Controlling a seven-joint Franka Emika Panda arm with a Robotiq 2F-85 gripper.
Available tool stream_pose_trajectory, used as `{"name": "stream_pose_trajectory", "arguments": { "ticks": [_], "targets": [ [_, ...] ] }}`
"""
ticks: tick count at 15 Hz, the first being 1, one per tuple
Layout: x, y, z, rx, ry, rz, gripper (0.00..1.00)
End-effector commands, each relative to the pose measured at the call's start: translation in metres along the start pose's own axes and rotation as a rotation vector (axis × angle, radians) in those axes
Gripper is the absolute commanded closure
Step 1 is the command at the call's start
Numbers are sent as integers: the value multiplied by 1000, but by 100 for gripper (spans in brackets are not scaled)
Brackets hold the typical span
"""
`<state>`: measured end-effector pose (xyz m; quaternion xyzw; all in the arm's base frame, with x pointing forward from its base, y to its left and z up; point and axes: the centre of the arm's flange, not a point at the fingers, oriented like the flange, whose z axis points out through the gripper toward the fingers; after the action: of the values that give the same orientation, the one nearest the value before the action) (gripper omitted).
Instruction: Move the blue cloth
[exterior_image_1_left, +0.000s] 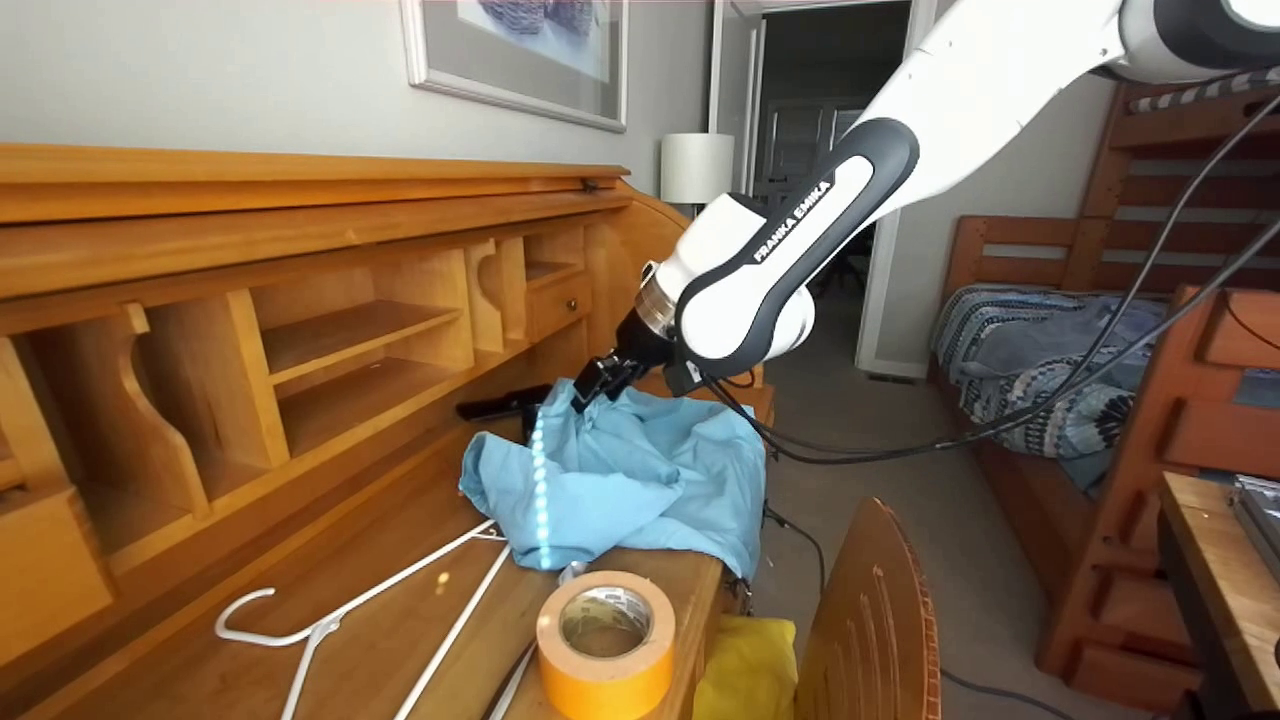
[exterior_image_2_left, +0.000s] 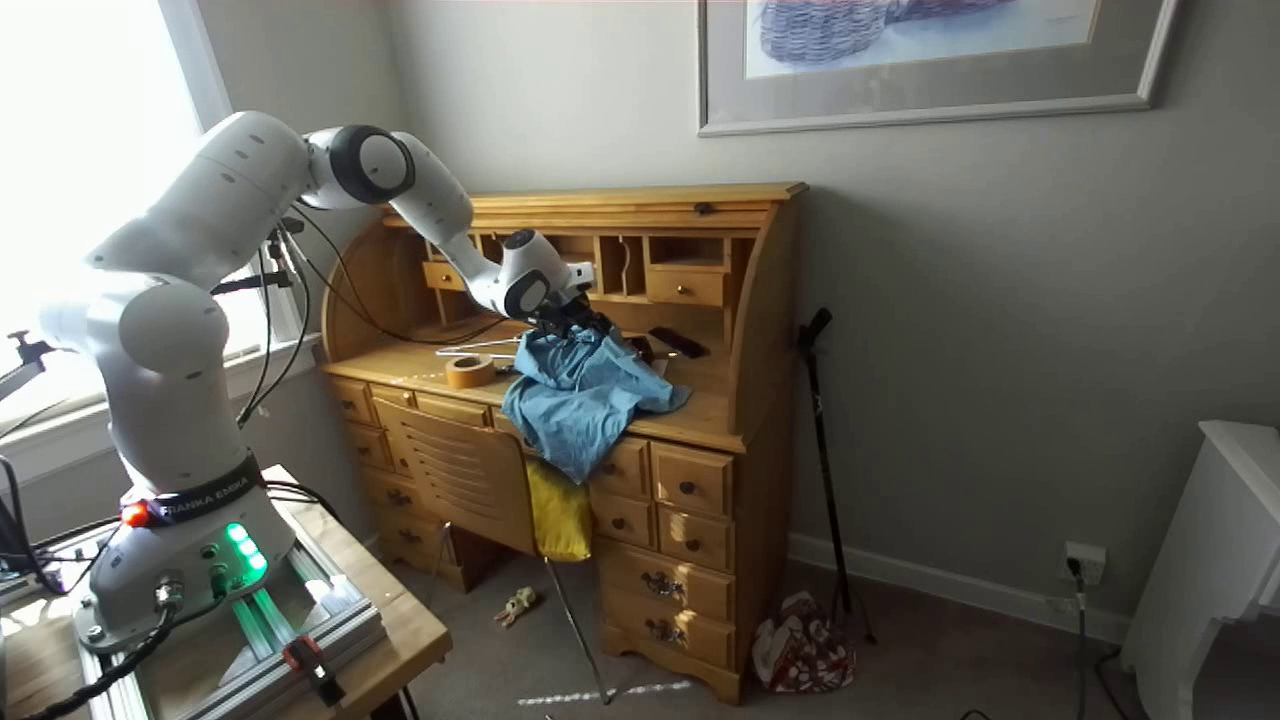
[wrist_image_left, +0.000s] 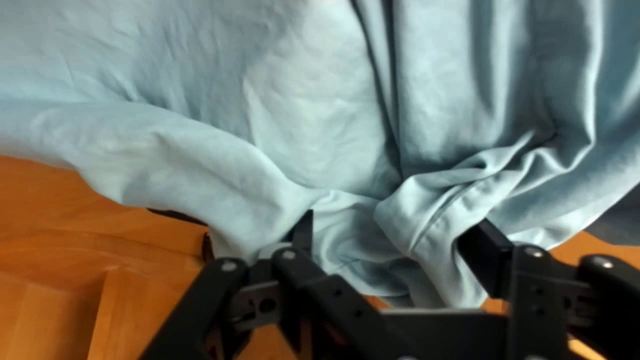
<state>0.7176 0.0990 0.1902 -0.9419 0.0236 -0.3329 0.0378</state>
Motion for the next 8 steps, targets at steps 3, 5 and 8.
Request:
{"name": "stream_pose_trajectory", "arguments": {
  "ticks": [3,5,8],
  "targets": [
    [15,4,-51,160,-254,42,0],
    [17,0,-65,218,-349,55,0],
    [3,3,-73,257,-521,70,0]
  ]
}}
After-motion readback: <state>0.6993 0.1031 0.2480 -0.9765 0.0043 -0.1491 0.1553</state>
